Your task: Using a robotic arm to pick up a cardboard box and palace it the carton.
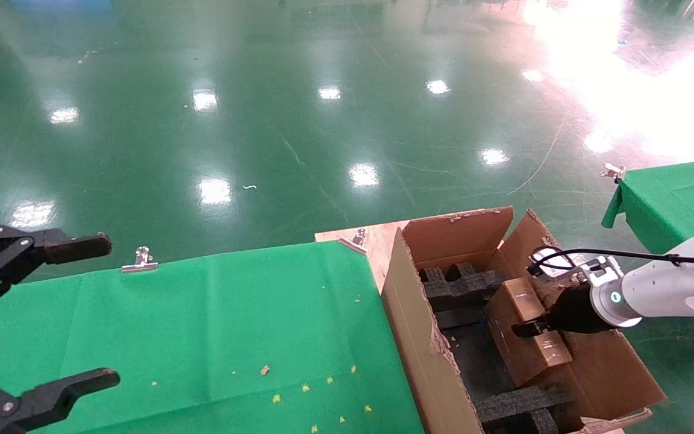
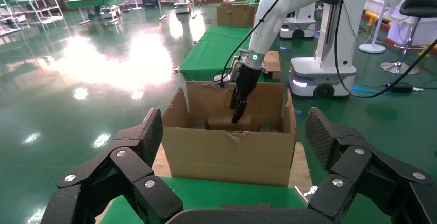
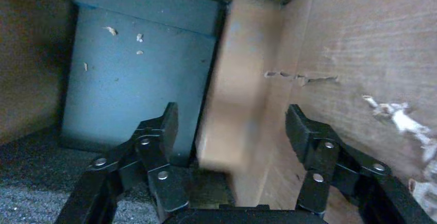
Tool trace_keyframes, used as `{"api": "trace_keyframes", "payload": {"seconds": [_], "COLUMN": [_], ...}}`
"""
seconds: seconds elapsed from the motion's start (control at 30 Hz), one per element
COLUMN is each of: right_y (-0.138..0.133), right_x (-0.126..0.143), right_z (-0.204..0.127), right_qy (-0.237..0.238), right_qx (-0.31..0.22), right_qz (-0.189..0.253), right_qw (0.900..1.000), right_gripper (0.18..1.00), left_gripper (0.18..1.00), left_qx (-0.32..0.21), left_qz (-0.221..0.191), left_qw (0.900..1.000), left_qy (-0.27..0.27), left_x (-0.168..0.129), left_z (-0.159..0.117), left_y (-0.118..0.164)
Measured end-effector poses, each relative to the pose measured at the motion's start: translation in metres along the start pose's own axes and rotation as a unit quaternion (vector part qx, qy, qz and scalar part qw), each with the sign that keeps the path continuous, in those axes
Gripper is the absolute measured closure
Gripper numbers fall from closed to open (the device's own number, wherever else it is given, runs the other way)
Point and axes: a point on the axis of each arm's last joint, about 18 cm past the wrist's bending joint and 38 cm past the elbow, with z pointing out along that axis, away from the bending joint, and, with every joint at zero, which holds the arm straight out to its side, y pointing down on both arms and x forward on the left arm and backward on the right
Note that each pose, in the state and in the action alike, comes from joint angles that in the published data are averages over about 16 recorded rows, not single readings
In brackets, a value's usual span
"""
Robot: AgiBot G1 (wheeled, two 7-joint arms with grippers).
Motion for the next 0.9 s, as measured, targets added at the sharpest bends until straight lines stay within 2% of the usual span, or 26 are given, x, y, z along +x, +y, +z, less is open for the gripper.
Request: {"api": "trace_keyframes", "payload": {"seconds": [0.23,0.43,0.53,0.67,0.9], "right_y": [-0.026,-0.067,-0.087,-0.106,-0.120], "right_x": [0.006,0.000,-0.012,-0.033,-0.072], "right_z": [-0.024,-0.062,-0.085,-0.115,-0.157], "right_qy": [0.002,-0.008,-0.022,-0.047,-0.087], "right_qx": [0.045,0.125,0.175,0.238,0.318], "right_qz": [-0.008,-0.036,-0.058,-0.092,-0.143], "right_qw": [0.999,0.991,0.983,0.966,0.933], "right_gripper": [0.375,0.283,0.249,0.214,0.184], "left_gripper": [0.184,0.184,0.184,0.184,0.184], "left_qx": [0.000,0.000,0.000,0.000,0.000], "left_qz": [0.000,0.000,0.000,0.000,0.000], "left_qw": [1.0000,1.0000,1.0000,1.0000,1.0000], "left_qy": [0.000,0.000,0.000,0.000,0.000], "left_x": [0.000,0.000,0.000,0.000,0.000], "left_z": [0.000,0.000,0.000,0.000,0.000], "left_y": [0.000,0.000,0.000,0.000,0.000]}}
